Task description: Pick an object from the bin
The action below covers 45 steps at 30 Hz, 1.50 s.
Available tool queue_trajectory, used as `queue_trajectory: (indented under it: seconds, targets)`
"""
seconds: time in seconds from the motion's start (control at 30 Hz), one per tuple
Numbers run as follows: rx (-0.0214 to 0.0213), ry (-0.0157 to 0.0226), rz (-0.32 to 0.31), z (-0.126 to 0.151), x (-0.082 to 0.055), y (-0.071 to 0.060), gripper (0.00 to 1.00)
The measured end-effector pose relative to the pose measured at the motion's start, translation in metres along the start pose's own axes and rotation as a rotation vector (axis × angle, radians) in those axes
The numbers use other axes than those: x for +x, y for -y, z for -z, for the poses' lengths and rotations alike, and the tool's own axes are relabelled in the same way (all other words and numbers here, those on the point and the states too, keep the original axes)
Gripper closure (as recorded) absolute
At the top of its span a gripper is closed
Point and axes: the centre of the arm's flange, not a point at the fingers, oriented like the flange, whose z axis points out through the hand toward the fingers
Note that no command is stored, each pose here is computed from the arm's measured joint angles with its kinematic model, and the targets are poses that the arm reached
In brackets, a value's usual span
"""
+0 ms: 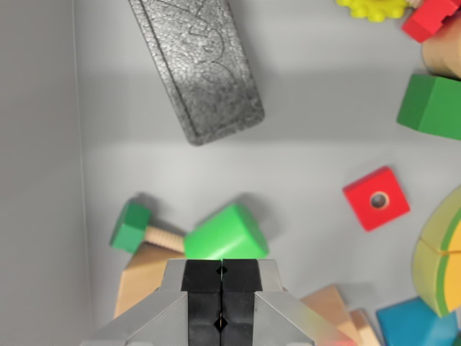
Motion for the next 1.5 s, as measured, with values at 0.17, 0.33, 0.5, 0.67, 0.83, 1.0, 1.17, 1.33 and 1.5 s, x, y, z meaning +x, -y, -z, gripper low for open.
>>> queue_trajectory:
  seconds: [0.17,0.33,0.5,0.67,0.83,1.0,1.17,1.33,1.5]
  targets:
    - [-0.0023,0.0007,0.0,0.021,0.0,0.0,1.0]
    - [-0.0036,0.0009,0.001,0.043,-0.001,0.0,1.0]
    - [-0.0058,0.0015,0.001,0.063,-0.001,0.0,1.0]
    - [-0.0076,0.0021,0.002,0.08,-0.001,0.0,1.0]
    - [-0.009,0.0026,0.002,0.094,-0.002,0.0,1.0]
    - [-0.0097,0.0029,0.002,0.106,-0.002,0.0,1.0]
    - [-0.0119,0.0039,0.002,0.114,-0.002,0.0,1.0]
    - [-0.0119,0.0039,0.002,0.12,-0.002,0.0,1.0]
    - [-0.0117,0.0038,0.002,0.12,-0.002,0.0,1.0]
